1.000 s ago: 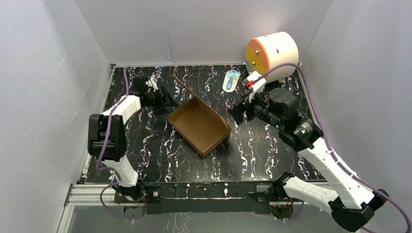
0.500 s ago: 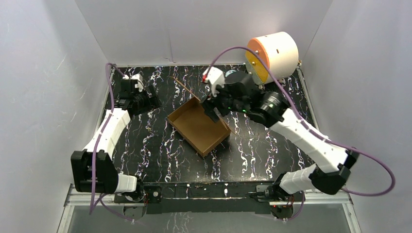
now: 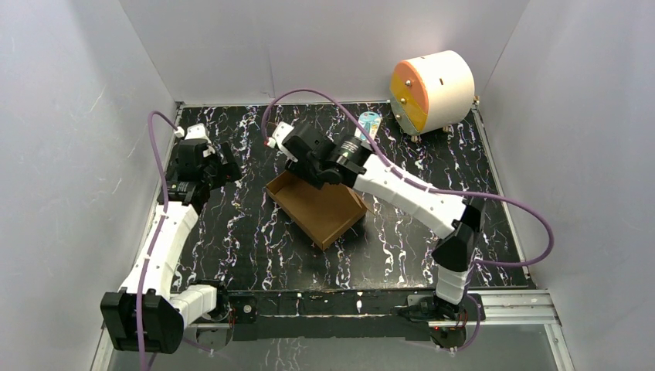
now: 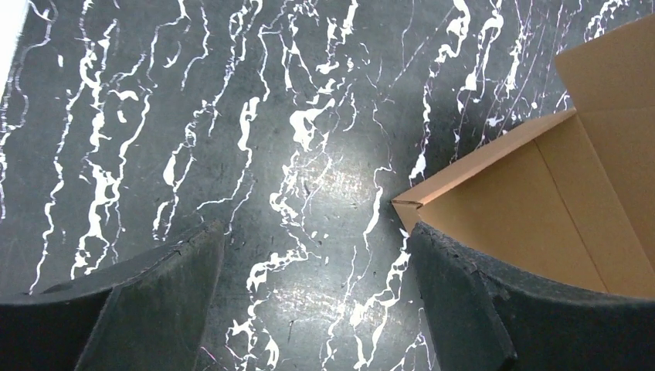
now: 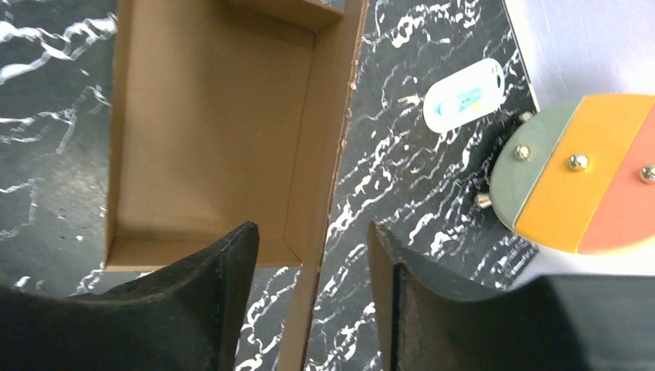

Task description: Fold the paper box

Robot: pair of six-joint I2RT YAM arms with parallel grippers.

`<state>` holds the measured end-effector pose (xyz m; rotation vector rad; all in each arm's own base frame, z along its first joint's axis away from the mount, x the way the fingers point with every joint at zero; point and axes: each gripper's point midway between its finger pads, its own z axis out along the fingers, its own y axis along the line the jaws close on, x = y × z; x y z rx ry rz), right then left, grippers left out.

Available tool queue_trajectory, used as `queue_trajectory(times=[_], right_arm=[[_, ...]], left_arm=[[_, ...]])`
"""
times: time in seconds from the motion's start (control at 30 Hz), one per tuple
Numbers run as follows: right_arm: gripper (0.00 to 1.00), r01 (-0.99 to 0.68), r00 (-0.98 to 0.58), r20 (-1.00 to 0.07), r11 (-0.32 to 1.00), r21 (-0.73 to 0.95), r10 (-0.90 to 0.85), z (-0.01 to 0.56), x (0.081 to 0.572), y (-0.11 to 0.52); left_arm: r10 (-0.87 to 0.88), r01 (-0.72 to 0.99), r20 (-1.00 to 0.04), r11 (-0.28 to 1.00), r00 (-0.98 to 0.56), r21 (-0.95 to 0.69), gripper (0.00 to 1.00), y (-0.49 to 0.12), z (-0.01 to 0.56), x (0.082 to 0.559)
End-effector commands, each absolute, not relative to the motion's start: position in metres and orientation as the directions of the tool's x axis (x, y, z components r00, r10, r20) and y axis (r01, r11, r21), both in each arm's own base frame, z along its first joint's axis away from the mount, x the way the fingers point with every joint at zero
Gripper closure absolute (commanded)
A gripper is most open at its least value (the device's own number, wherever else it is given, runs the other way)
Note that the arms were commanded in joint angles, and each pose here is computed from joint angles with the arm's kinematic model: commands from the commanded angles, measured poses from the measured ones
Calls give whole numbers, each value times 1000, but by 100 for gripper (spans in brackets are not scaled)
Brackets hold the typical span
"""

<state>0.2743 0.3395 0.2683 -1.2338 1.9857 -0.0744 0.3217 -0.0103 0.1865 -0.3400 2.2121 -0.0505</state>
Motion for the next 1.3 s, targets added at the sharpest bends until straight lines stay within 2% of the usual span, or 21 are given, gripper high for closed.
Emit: queue_trajectory(times=[0.0,0.17,0.5,0.73,0.93,1.03,1.2,1.23,1.27], right_arm=[[43,-704,-185,-536,491,-513,-824,284,283,332],[62,-767,-120,-496,398,-504,-860,273,278,339],[92,-884,58,-549,213,-417,-834,275,267,353],[93,-931,193,-649,71,-357,-736,284,276,352],[88,-928,291,-661,-37,-370,-692,282,294,342],[87,-928,292,-671,-31,-372,-682,284,304,340],[83,-918,296,-694,5,-397,-656,298,304,339],[79,-913,298,-705,25,-408,-643,301,304,340],[71,-910,299,-714,37,-414,-632,302,303,340]], left_arm=[[-248,-280,-808,954,-535,-108,12,6,200,317],[-241,-282,-831,954,-502,-107,12,7,212,313],[-250,-221,-867,961,-432,-168,12,-3,250,299],[-241,-91,-888,971,-393,-223,12,-22,287,283],[-160,81,-911,975,-380,-205,11,-43,306,269],[-132,146,-904,967,-406,-207,11,-53,301,264],[-189,53,-857,969,-479,-243,11,-46,281,260],[-212,38,-840,963,-500,-266,11,-48,275,259],[-237,29,-820,955,-520,-295,11,-51,271,258]])
